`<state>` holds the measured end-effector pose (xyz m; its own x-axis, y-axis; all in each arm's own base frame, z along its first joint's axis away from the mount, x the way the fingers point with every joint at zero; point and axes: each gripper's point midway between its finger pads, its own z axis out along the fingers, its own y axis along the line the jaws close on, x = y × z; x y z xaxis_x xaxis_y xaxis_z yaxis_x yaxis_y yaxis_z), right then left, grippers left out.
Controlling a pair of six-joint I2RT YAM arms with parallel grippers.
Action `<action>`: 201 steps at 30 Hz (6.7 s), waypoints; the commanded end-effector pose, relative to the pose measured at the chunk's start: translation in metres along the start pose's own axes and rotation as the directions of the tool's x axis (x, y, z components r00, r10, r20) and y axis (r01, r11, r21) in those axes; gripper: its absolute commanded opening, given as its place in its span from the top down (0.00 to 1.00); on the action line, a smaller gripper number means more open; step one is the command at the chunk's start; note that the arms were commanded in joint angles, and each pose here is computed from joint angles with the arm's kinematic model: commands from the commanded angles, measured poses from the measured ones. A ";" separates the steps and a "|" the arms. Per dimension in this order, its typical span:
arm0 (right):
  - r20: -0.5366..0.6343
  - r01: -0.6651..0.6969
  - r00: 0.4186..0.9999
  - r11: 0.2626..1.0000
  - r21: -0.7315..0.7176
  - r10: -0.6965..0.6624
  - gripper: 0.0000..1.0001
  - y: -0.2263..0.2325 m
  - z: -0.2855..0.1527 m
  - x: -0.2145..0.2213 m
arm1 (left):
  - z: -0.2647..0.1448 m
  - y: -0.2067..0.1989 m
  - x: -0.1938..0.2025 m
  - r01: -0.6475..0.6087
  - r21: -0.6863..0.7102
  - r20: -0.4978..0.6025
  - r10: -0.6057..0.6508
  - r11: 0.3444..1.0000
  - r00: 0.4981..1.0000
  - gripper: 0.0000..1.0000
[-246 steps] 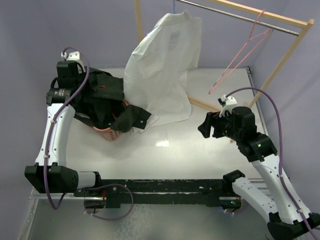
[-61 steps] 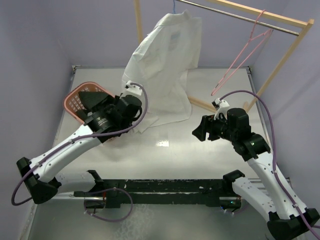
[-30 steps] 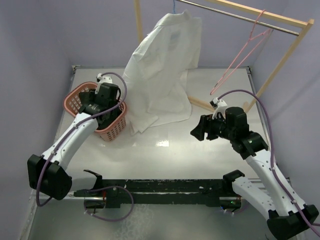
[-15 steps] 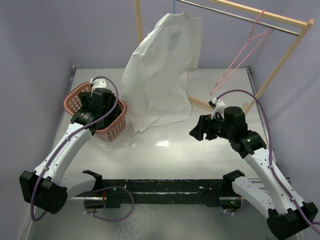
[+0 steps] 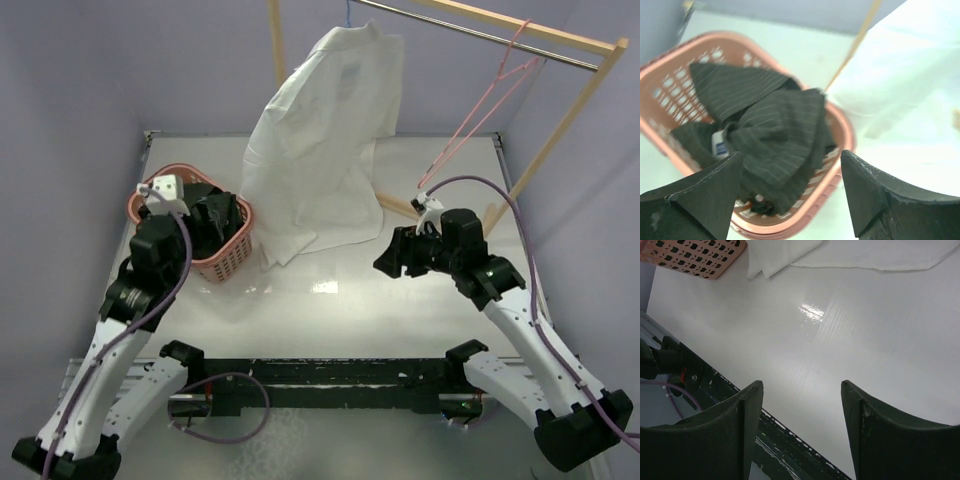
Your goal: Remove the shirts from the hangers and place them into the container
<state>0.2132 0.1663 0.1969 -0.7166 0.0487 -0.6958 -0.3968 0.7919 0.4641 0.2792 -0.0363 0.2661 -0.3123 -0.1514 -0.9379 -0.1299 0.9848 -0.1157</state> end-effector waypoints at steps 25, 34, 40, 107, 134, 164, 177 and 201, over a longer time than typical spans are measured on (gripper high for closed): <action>-0.045 0.237 0.970 0.970 -0.050 -0.240 0.37 0.127 0.064 -0.024 | -0.024 -0.030 -0.040 0.007 0.215 0.164 -0.044 0.977 0.986 0.20; 0.134 0.354 0.927 0.935 -0.014 -0.349 0.37 0.198 0.048 -0.113 | -0.026 -0.028 -0.039 0.009 0.213 0.168 -0.045 0.977 0.985 0.20; 0.375 0.307 0.873 0.949 0.079 -0.313 0.22 0.219 0.010 -0.196 | -0.023 -0.035 -0.036 0.003 0.243 0.149 -0.040 0.970 0.988 0.21; 0.454 0.139 0.856 0.956 0.260 -0.247 0.40 0.094 0.010 -0.330 | -0.023 -0.051 -0.026 -0.010 0.317 0.100 -0.023 0.948 0.995 0.23; 0.479 0.189 0.804 0.915 0.356 -0.353 1.00 0.089 -0.019 -0.345 | -0.019 -0.055 -0.021 -0.018 0.329 0.076 -0.008 0.944 0.997 0.24; 0.601 0.221 0.711 0.927 0.302 -0.365 1.00 0.129 -0.094 -0.364 | -0.021 -0.059 -0.022 -0.027 0.355 0.081 -0.002 0.935 0.997 0.24; 0.594 0.280 0.703 0.920 0.274 -0.391 1.00 0.147 -0.124 -0.343 | -0.021 -0.060 -0.022 -0.028 0.361 0.085 -0.003 0.932 0.996 0.24; 0.417 0.487 0.823 0.858 -0.165 -0.386 1.00 0.171 -0.119 -0.147 | -0.064 -0.059 -0.055 -0.095 0.445 0.303 -0.049 0.891 0.952 0.17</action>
<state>0.2015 0.2271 0.3884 -0.3469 -0.1793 -0.9206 -0.7325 0.6648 0.1465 0.2429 -0.0902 0.3321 -0.0713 -0.1713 -0.9826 0.3053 0.9341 -0.1850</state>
